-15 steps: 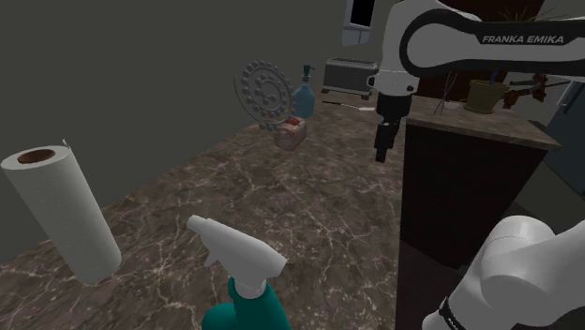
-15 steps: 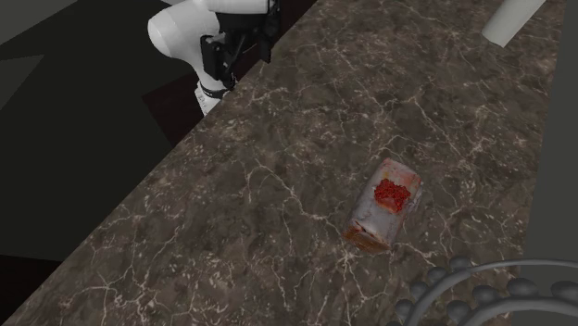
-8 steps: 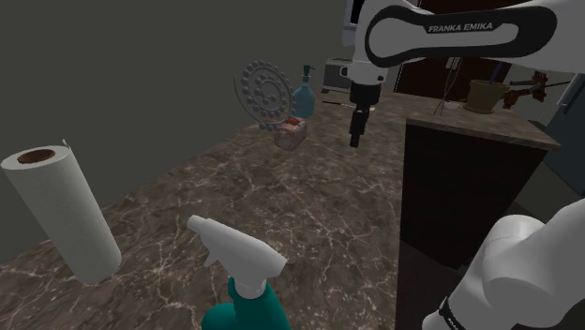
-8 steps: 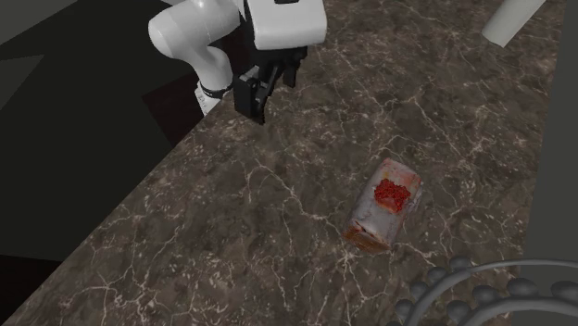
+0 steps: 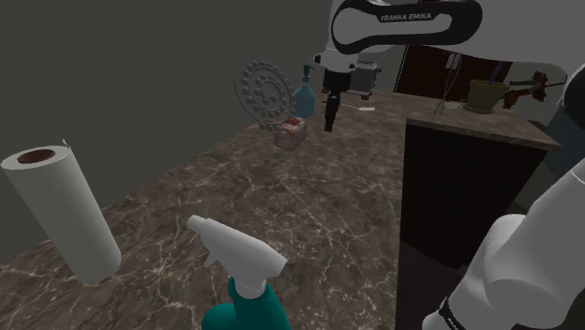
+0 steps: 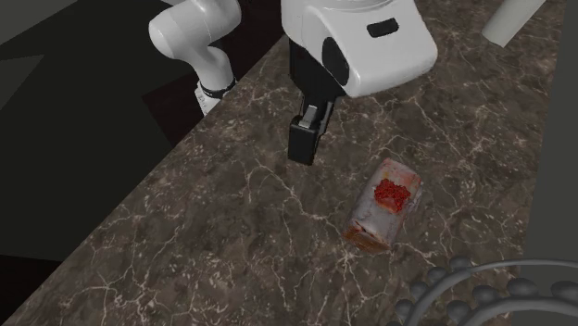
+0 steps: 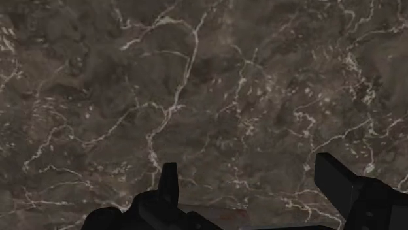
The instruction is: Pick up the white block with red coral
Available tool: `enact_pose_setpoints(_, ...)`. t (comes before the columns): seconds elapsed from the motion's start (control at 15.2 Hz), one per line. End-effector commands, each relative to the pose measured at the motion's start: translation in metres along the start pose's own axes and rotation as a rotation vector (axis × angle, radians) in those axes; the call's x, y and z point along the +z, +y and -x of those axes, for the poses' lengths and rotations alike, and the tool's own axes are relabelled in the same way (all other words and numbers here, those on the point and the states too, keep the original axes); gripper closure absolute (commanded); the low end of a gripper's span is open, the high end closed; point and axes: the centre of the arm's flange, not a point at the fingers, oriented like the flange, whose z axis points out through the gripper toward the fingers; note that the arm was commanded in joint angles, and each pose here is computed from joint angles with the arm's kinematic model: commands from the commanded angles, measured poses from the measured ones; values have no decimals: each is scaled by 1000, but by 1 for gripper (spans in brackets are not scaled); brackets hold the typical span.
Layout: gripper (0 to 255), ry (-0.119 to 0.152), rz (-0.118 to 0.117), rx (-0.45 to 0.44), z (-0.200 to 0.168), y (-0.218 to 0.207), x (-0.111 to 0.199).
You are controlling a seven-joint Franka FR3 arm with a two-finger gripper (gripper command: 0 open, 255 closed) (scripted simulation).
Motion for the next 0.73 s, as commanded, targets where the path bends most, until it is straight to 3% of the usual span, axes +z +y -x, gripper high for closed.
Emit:
enact_pose_setpoints(0.0,0,15,1,-48,-26,11,-6)
enact_pose_setpoints(0.66,0,87,5,-254,-131,40,-32)
